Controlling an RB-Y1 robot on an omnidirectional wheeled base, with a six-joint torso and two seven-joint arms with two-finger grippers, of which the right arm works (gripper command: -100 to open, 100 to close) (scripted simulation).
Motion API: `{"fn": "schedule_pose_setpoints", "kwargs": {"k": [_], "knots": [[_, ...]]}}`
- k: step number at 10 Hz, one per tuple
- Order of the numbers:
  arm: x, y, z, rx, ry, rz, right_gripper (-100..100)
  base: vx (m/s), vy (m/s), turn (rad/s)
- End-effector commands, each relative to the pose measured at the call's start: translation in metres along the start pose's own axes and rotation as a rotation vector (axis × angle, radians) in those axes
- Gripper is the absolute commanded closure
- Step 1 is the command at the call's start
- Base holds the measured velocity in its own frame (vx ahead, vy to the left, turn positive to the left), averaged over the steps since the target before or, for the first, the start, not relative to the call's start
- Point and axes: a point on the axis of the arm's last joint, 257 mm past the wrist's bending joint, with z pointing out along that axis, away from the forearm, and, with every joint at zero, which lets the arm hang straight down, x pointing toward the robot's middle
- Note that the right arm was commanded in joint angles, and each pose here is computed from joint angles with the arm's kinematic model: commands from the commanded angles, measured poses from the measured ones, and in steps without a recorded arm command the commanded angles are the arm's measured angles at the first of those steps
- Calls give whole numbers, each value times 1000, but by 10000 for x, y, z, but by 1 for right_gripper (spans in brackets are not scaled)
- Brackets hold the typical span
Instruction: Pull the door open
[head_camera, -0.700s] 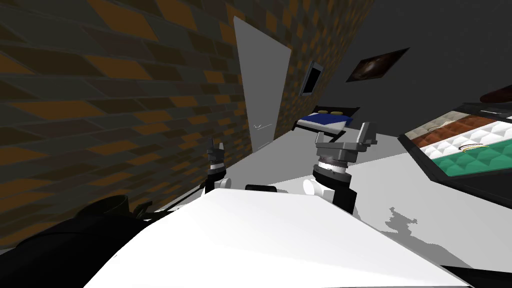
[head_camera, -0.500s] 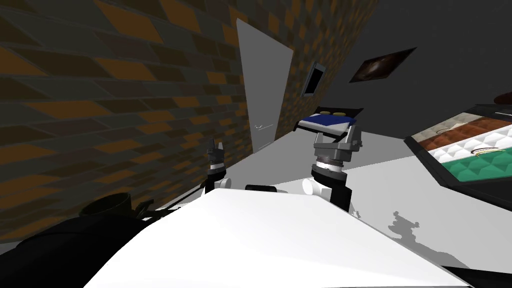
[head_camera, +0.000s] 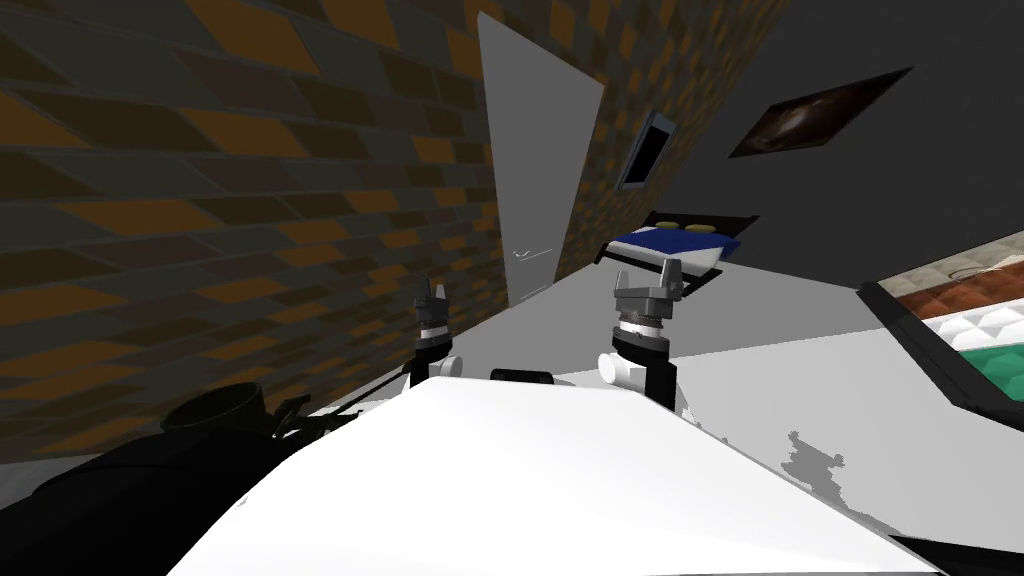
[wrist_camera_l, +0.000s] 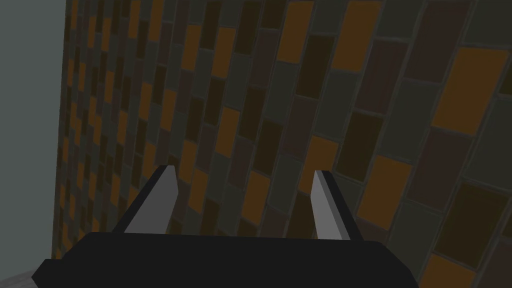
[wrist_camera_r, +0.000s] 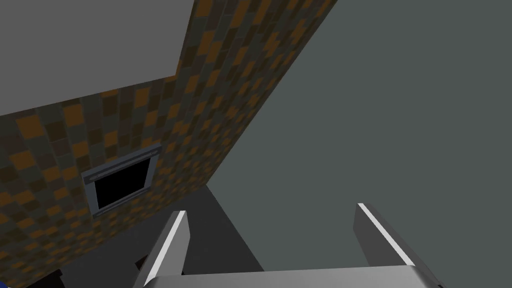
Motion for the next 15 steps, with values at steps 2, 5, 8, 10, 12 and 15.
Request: {"fn": "schedule_pose_setpoints", "kwargs": {"k": [2, 5, 8, 10, 12, 15], "knots": [[-8, -189, -22, 27, 8, -1, -100, 60, -20, 84], [-9, -441, -49, 63, 17, -4, -100, 85, -27, 105], [-13, -715, -84, 102, 26, -7, -100, 88, -33, 113], [-17, -901, -111, 129, 32, -10, -100, 89, -47, 121], [-23, -1096, -142, 158, 38, -14, -100, 82, -56, 131], [-35, -1391, -195, 203, 46, -20, -100, 94, -37, 129]]}}
